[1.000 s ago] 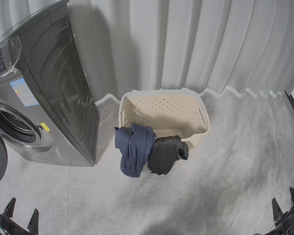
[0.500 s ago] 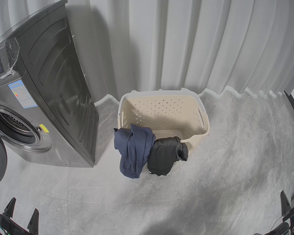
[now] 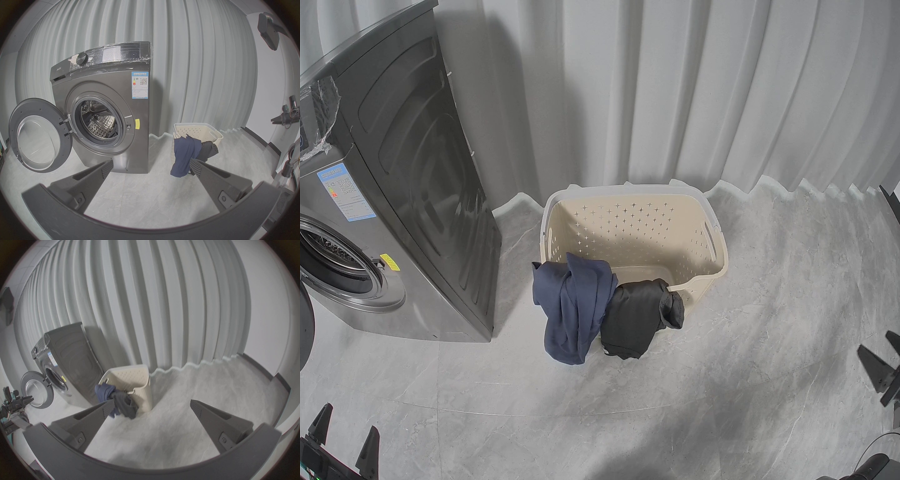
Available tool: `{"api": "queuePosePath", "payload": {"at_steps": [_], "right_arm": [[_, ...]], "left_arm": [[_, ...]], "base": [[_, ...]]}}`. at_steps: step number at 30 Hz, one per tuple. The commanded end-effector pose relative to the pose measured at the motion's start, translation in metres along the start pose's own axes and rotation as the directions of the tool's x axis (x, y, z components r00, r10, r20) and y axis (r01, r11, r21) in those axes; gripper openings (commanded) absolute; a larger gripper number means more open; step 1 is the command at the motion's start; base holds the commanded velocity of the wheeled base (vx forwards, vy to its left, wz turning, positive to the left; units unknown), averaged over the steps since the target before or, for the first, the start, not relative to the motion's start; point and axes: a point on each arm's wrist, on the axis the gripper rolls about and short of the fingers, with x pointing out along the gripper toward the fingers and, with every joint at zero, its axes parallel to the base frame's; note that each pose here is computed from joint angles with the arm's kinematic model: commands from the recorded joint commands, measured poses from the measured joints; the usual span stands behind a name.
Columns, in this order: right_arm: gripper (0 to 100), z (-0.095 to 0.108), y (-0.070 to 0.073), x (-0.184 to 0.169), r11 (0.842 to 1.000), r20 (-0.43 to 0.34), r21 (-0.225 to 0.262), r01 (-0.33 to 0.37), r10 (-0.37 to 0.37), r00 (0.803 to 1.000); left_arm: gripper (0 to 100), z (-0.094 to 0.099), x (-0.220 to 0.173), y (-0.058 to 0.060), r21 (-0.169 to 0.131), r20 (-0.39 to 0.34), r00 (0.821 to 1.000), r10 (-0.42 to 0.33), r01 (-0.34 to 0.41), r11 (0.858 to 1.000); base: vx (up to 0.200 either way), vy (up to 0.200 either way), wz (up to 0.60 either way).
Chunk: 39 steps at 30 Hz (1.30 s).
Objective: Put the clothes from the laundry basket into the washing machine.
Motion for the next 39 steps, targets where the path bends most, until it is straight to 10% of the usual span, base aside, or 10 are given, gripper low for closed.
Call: {"api": "queuePosePath", "payload": {"at_steps": [1,22,39], "right_arm": [[100,-0.026,0.006,0.057,0.997,-0.296,0.041,-0.071,0.080,0.952],[100,-0.044,0.039,0.142,0.984,-0.422,0.126,-0.123,0.166,0.891],[100,-0.053,0.077,0.176,0.980,-0.421,0.148,-0.132,0.183,0.888]], "left_arm": [[100,-0.005,0.000,0.000,0.001,-0.002,1.000,0.000,0.000,1.000],[100,-0.005,0.000,0.000,-0.004,-0.002,1.000,0.000,0.000,1.000],[100,-0.005,0.000,0.000,-0.004,-0.002,1.000,0.000,0.000,1.000]], "base": [[0.200,0.000,0.00],[0.048,0.000,0.00],[0.000,0.000,0.00]]}}
